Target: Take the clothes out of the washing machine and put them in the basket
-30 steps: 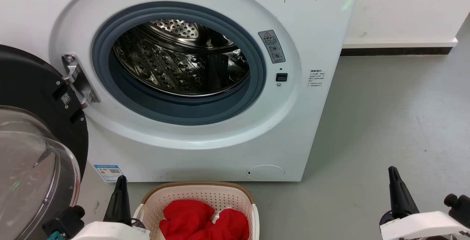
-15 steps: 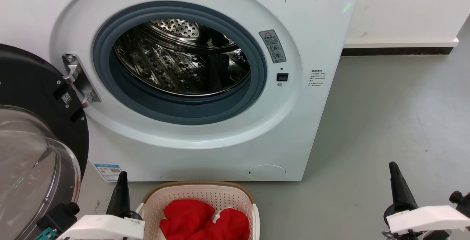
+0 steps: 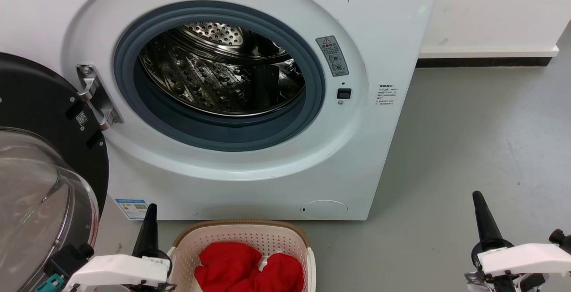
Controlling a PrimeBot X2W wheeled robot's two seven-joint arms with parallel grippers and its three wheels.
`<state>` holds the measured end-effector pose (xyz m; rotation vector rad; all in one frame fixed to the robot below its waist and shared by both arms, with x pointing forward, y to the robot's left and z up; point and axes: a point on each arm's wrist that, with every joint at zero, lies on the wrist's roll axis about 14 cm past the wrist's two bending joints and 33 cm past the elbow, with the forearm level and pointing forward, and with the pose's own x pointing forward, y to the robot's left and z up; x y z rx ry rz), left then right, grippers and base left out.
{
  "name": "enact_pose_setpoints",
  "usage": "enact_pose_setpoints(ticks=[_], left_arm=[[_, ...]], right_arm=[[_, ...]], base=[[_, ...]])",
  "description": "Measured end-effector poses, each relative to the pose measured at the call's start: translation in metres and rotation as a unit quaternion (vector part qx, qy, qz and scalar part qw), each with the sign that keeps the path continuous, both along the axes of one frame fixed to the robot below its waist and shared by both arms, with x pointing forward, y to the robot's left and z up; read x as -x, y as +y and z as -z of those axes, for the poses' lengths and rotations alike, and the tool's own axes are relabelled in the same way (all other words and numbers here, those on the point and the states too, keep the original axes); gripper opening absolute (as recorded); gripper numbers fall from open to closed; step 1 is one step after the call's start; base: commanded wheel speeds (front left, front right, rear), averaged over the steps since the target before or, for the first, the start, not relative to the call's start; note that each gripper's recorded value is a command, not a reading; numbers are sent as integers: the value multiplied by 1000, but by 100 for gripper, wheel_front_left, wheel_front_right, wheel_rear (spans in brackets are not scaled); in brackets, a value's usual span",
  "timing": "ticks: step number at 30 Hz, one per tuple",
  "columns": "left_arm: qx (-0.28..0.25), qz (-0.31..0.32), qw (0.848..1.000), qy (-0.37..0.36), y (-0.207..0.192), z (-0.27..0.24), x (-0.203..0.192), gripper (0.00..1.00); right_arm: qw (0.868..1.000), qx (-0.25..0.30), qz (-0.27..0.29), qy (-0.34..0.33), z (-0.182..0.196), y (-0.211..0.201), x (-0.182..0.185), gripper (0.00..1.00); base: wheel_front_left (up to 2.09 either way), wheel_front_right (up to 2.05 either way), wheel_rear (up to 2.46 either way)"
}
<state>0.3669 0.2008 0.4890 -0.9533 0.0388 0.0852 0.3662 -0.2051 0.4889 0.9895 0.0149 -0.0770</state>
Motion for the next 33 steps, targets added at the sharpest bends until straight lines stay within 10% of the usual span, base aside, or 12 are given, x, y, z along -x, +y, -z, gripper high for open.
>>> enact_pose_setpoints(ticks=[33], left_arm=[[171,6,985,-12,-1,-5,-11,0]], right_arm=[[987,-160,-7,-8,-5,2,-11,0]], base=[[0,0,0]])
